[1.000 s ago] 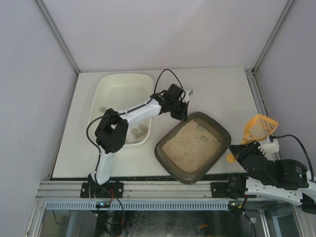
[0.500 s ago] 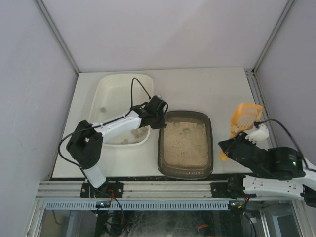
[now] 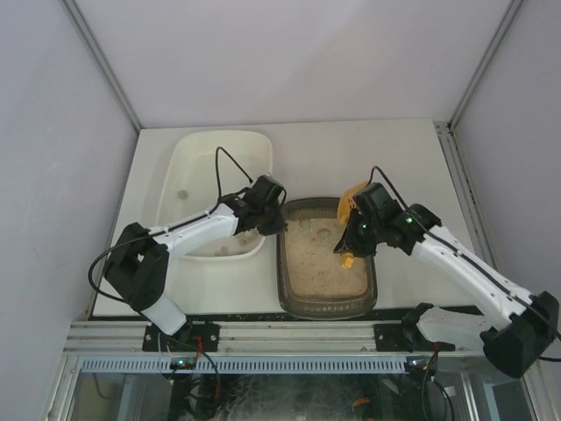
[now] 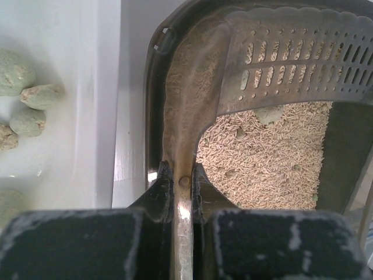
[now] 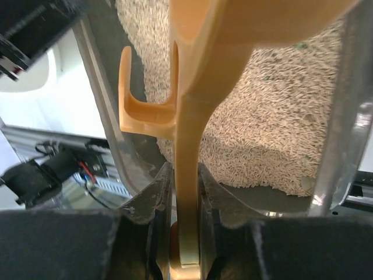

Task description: Clean the litter box

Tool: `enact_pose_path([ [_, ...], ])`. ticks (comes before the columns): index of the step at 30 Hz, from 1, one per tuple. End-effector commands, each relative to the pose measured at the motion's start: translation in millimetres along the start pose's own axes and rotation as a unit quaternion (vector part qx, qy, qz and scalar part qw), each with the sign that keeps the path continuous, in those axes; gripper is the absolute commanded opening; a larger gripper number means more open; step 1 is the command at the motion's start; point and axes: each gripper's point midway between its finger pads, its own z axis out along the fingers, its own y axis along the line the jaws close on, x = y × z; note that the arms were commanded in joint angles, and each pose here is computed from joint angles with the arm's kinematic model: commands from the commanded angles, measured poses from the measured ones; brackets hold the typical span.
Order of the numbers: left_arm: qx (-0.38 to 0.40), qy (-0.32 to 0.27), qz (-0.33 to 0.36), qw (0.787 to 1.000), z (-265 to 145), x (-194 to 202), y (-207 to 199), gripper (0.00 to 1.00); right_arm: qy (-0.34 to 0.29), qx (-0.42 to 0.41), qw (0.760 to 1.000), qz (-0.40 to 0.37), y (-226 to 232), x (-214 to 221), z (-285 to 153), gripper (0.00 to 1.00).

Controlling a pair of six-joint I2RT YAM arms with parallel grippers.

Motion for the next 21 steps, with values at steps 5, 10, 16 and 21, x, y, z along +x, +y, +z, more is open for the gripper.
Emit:
enact_pose_path([
  [5,0.08,-0.06,-0.073,0.992,-10,-44,-44,0.0,0.171,-0.051,0.983,-0.04,28,30,6,0.0],
  [10,0.071,-0.069,-0.083,0.992,-17,-47,-41,0.0,0.208,0.006,0.978,-0.025,4,35,11,0.0],
  [16,0.083,-0.059,-0.094,0.99,-18,-41,-42,0.0,0.23,0.076,0.97,-0.029,-19,40,12,0.0],
  [21,0.09,-0.06,-0.089,0.99,-18,-40,-43,0.0,0.233,0.116,0.964,-0.048,-30,37,21,0.0],
])
